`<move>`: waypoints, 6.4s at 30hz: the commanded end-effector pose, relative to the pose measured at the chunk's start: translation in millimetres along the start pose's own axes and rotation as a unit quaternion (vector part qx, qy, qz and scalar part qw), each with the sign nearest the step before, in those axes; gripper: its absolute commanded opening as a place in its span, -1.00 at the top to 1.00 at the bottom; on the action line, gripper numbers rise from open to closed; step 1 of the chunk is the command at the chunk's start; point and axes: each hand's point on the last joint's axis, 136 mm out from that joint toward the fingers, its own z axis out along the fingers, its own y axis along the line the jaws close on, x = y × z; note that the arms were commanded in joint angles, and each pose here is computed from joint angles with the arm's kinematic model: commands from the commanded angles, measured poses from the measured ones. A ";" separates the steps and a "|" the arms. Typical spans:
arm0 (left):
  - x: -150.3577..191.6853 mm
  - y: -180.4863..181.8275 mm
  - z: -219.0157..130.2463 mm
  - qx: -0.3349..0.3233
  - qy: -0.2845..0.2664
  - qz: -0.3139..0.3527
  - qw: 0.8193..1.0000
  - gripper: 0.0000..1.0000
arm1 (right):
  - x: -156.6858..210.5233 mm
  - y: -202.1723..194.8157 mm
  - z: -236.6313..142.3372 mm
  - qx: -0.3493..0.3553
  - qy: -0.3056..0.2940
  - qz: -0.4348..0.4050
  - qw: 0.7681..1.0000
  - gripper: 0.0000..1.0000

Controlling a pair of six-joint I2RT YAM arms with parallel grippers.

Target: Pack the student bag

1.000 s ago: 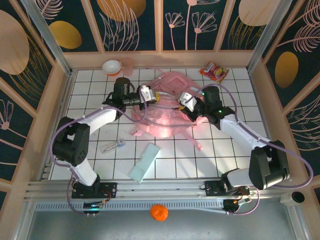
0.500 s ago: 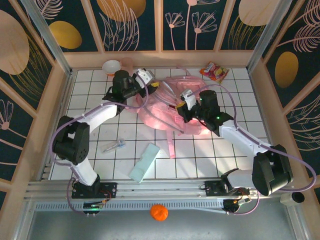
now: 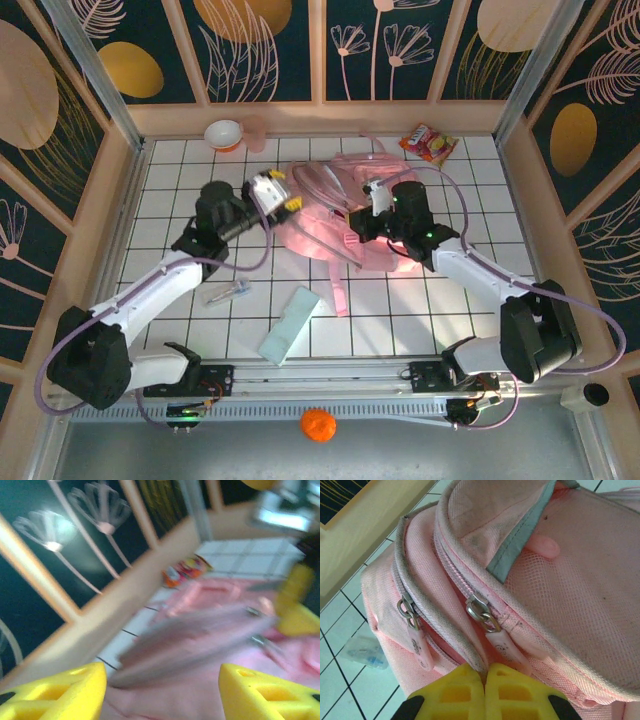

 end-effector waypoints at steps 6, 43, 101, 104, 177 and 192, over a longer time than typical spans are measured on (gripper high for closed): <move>21.1 -60.9 7.9 0.057 0.009 0.059 0.997 -0.23 | -42.4 24.4 2.6 -0.038 -0.050 0.018 0.998 1.00; 53.4 -21.8 49.6 -0.121 0.077 -0.064 0.988 0.12 | -26.6 39.9 13.6 -0.063 0.019 0.018 0.998 1.00; 55.2 -40.7 36.9 -0.099 0.054 0.043 0.993 -0.28 | -28.8 48.0 -6.8 -0.130 0.061 -0.033 0.989 1.00; 61.5 -36.2 38.9 -0.121 0.052 0.037 0.991 -0.28 | -29.4 50.6 -8.3 -0.135 0.060 -0.037 0.988 1.00; 24.5 -63.6 74.5 -0.023 -0.035 0.072 0.997 0.59 | -26.5 59.6 -17.6 -0.148 0.059 -0.042 0.986 1.00; 27.6 -65.7 60.3 -0.013 -0.032 0.009 0.999 1.00 | -22.3 36.1 -33.1 -0.126 0.054 -0.038 0.990 1.00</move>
